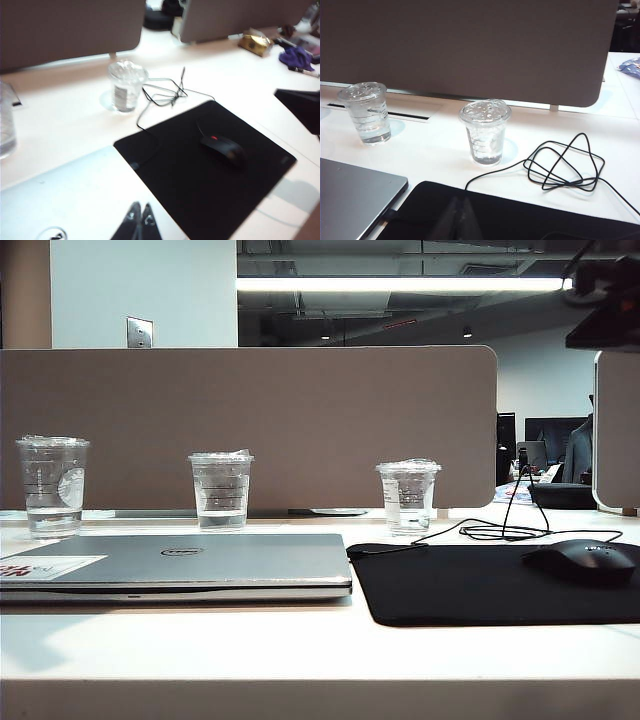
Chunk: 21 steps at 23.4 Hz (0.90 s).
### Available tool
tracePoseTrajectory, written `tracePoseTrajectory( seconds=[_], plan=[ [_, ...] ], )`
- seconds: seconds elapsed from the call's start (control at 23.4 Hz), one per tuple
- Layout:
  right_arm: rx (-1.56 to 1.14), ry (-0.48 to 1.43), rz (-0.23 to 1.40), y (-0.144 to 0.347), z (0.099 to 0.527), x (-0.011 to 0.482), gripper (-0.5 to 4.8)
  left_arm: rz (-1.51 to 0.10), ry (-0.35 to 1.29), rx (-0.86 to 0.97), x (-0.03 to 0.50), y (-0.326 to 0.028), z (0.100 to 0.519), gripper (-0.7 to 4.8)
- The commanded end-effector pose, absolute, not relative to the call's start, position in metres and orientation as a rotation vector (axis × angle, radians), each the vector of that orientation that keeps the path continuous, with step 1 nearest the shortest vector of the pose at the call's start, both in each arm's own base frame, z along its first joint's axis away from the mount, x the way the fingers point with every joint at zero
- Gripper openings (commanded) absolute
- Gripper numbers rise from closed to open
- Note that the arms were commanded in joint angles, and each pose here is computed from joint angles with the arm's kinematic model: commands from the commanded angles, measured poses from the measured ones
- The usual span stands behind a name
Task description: Pick up the coffee cup on the right and place it on the right side of the laptop.
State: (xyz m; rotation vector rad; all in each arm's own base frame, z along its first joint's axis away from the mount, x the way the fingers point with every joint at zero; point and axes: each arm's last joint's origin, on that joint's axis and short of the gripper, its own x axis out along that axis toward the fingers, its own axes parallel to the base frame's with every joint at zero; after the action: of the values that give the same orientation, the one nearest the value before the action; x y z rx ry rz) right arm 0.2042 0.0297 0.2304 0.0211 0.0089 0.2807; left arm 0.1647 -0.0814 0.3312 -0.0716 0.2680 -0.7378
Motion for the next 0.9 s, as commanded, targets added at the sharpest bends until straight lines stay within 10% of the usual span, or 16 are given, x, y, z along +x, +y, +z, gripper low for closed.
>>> tracePoseTrajectory(
  seconds=[0.04,0.56,0.64,0.73,0.9],
  plan=[
    [0.021,-0.05,0.284,0.032,0.231,0.216,-0.09,-0.749,0.27,-0.072,0.169,-0.085,0.344,-0.05],
    [0.023,-0.003,0.364,0.048,0.214,0.304,-0.02,-0.621,0.267,-0.053,0.173,-0.082,0.347,-0.05],
    [0.023,0.014,0.368,0.05,0.21,0.313,1.3,-0.625,0.269,-0.054,0.172,-0.082,0.347,-0.05],
    [0.026,0.032,0.367,0.051,0.204,0.323,4.58,-0.628,0.268,-0.054,0.172,-0.082,0.348,-0.06],
    [0.029,0.075,0.376,0.057,0.189,0.341,4.79,-0.628,0.265,-0.054,0.173,-0.082,0.348,-0.05]
  ],
)
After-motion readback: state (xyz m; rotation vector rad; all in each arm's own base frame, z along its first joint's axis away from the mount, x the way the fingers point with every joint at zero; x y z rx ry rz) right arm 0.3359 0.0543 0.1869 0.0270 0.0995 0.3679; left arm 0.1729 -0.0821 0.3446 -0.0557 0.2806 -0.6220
